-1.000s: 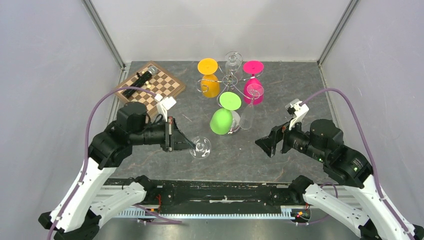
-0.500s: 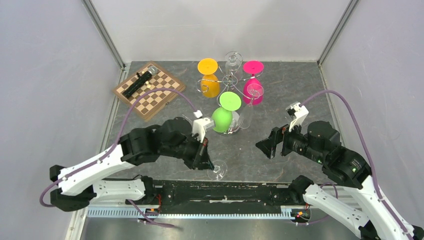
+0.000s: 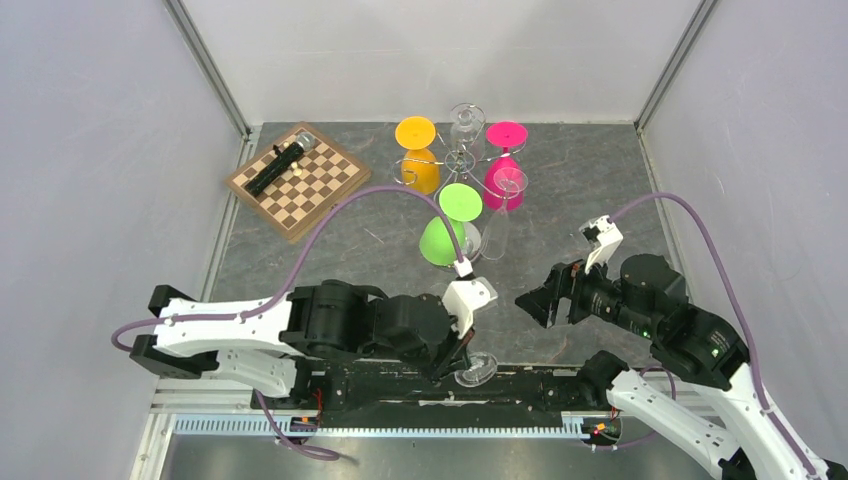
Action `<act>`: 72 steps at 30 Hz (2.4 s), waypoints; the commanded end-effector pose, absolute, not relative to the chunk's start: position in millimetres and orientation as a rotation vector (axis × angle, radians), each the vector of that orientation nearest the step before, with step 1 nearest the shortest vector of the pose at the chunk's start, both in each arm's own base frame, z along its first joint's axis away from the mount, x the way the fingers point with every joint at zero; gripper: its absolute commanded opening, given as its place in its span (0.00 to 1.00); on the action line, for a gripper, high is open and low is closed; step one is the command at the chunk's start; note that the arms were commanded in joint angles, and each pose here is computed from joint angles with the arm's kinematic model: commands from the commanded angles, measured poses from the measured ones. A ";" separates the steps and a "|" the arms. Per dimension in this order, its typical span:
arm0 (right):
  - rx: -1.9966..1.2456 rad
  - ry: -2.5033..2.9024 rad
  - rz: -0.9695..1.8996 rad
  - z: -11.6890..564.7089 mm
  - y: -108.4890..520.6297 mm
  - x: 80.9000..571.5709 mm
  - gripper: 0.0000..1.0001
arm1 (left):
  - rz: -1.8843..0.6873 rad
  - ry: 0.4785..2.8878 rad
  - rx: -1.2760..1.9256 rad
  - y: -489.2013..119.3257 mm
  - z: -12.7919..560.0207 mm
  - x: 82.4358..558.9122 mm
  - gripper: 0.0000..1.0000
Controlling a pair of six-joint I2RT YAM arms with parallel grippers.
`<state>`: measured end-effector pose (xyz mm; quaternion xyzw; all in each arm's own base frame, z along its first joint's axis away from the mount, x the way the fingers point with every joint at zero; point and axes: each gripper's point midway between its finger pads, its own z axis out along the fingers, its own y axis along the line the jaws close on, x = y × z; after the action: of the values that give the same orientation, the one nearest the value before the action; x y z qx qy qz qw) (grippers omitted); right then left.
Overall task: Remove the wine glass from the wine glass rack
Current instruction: Place the wine glass at the center of the board.
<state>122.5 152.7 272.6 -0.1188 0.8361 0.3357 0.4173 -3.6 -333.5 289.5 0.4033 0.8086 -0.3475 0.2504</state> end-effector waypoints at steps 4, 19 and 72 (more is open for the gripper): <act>-0.356 2.144 0.972 260.9 168.0 106.1 0.90 | -0.804 1.898 1.132 -361.1 330.0 0.7 0.02; -0.431 2.152 1.250 264.9 193.4 76.7 0.87 | -0.620 1.755 1.229 -401.9 324.8 -6.7 0.02; -0.450 2.100 1.350 246.5 202.3 71.3 0.00 | -0.517 1.697 1.325 -414.6 294.1 -15.1 0.64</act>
<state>63.6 206.2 235.1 -0.1316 0.8102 0.5196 0.2372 -7.8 -413.8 273.9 0.5527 0.6893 -0.1602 0.4401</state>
